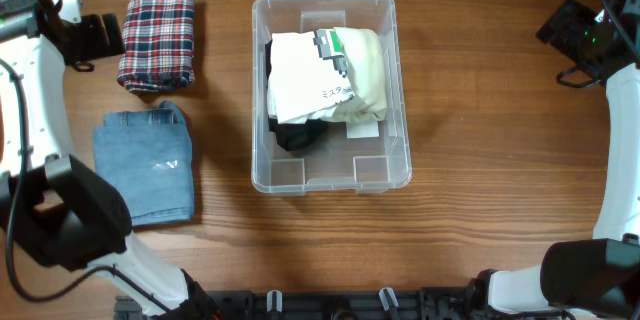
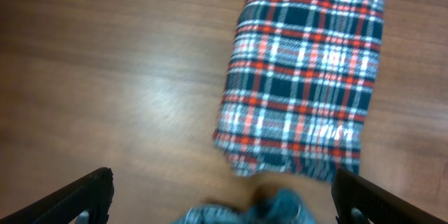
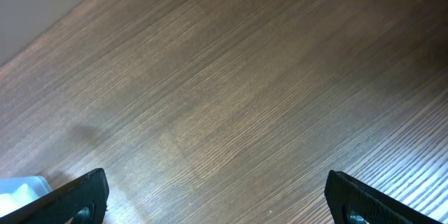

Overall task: Pack container
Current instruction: 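Close the left gripper on the plaid cloth's edge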

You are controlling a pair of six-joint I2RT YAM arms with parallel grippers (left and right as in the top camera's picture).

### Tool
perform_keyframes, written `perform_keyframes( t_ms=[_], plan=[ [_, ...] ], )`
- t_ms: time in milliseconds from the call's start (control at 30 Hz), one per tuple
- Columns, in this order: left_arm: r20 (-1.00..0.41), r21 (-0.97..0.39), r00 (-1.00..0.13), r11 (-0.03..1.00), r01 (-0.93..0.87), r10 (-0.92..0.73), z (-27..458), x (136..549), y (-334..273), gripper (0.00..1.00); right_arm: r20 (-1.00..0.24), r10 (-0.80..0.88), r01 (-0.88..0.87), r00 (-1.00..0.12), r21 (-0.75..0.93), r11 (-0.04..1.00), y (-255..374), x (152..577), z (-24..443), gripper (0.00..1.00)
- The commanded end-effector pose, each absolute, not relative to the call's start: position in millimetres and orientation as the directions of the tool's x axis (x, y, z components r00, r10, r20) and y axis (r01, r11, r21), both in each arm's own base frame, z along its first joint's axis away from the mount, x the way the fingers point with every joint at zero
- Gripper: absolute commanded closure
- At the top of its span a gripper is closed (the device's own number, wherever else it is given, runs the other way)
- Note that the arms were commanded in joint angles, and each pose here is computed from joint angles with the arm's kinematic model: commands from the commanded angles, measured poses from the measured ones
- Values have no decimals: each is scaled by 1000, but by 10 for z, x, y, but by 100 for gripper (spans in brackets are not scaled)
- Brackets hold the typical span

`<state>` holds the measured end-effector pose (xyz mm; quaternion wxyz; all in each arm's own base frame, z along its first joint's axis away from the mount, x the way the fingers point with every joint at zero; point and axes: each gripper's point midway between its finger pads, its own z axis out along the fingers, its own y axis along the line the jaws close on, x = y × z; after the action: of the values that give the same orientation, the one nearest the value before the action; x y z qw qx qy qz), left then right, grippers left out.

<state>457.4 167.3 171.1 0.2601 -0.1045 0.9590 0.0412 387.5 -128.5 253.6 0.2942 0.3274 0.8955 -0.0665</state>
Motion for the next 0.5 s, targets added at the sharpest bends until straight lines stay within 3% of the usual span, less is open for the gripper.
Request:
perform_keyframes(
  t_ms=[0,467],
  plan=[
    [-513,-59,-844,988,-144,-154,1490,4786,1553,0,-569,543,635,-617,48,771,-1342,3871,2489,0],
    [-527,-160,-831,981,-108,-177,862,5154,1589,0,-569,543,634,-618,48,772,-1342,3871,2488,0]
  ],
)
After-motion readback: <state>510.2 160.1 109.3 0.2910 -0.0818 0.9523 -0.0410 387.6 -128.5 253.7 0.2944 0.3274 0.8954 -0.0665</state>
